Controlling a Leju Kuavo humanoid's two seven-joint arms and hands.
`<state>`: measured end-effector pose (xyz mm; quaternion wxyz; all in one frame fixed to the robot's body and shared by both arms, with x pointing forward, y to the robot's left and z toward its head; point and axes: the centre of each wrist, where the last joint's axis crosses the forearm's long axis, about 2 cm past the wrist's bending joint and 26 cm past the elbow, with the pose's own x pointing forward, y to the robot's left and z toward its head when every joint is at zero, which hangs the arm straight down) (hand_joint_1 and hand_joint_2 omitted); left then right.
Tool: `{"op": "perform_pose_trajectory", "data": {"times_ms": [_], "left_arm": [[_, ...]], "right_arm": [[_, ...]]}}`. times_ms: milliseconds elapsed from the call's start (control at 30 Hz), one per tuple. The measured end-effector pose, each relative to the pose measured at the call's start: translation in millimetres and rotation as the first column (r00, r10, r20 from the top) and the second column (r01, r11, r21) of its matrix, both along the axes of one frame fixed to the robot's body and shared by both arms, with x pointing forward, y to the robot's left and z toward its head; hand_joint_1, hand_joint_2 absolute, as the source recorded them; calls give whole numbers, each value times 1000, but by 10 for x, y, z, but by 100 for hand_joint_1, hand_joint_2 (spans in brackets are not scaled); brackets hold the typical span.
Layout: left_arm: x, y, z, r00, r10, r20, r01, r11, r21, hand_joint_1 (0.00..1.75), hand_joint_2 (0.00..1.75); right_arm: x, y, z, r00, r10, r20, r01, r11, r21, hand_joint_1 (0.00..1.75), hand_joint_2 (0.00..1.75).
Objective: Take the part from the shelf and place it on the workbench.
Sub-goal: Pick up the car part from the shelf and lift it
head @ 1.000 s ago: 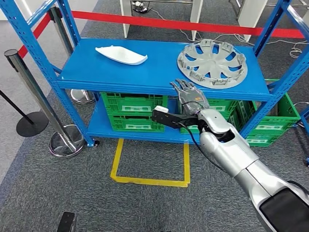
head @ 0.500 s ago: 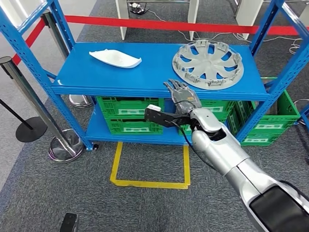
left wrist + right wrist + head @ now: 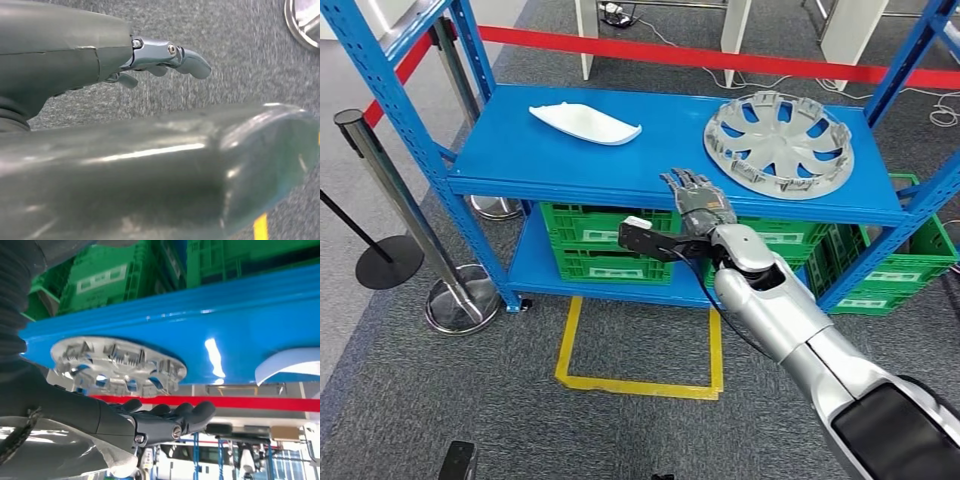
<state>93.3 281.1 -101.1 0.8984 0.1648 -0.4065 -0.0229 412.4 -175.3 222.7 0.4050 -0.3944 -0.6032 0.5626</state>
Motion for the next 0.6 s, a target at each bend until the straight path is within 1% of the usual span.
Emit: {"op": "perform_pose_trajectory", "data": {"times_ms": [267, 467, 600], "left_arm": [[3, -3, 1, 1000, -6, -2, 6, 1000, 1, 0, 0], [-38, 14, -8, 1000, -11, -11, 11, 1000, 6, 0, 0], [-35, 19, -7, 1000, -7, -11, 7, 1000, 7, 0, 0]], "right_arm": [[72, -45, 12, 1000, -31, 3, 31, 999, -21, 0, 175], [70, -68, -74, 998, -49, -24, 48, 998, -40, 0, 175], [88, -76, -64, 998, -59, -26, 58, 998, -39, 0, 175]]}}
